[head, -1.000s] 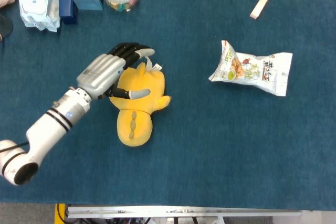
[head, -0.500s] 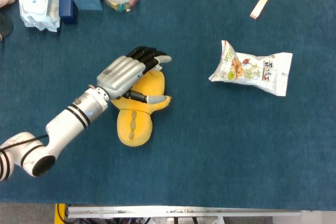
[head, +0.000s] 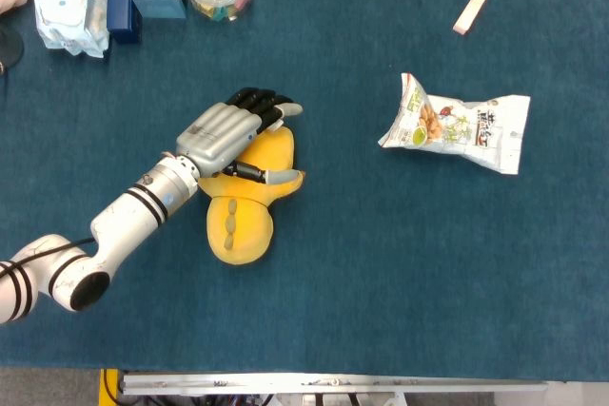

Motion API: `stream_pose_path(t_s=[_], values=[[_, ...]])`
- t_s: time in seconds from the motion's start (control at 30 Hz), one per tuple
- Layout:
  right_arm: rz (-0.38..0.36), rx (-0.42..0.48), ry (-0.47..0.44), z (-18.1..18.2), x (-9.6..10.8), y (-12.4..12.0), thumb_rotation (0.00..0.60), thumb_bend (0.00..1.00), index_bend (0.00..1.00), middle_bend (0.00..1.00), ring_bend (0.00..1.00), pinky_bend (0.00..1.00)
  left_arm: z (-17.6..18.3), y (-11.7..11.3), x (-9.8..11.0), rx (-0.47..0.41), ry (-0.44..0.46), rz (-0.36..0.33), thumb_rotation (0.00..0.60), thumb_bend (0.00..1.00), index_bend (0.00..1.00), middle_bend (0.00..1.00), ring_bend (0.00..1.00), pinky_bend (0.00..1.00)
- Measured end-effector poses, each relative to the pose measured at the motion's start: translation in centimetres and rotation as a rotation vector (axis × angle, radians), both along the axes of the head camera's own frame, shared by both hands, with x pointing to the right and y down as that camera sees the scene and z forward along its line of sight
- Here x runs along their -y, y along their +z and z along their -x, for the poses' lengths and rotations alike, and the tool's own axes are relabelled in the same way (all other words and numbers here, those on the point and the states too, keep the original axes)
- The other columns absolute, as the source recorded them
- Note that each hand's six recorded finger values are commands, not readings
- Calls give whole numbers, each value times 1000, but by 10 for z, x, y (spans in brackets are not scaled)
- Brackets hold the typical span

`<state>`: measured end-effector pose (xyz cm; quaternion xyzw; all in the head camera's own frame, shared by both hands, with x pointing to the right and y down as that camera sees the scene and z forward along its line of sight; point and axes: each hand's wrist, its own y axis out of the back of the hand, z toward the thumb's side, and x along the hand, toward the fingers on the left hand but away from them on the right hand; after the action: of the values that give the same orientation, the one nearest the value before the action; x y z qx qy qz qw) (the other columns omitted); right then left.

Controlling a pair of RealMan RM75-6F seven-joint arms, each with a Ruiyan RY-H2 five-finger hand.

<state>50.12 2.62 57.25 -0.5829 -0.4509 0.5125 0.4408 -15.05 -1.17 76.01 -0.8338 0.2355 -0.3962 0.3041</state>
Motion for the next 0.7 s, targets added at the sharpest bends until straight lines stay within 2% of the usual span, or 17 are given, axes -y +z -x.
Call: stream_pose_path(t_s=[0.3,0.47,0.7], values=[[0,2,-2,1,1,0,600,176,493,517,383,407,11,-1,6,8,-46,-2,113,10,106,106,48,0],[-2,2,2,-1,0,-1,600,177,493,517,383,407,8,-8,11,-18,-69,-18,111,10,107,106,48,0],[-5,0,7,-4,-2,-2,600,177,493,517,383,407,-2,-15,7,-46,-58,-32,112,10,106,106,47,0]])
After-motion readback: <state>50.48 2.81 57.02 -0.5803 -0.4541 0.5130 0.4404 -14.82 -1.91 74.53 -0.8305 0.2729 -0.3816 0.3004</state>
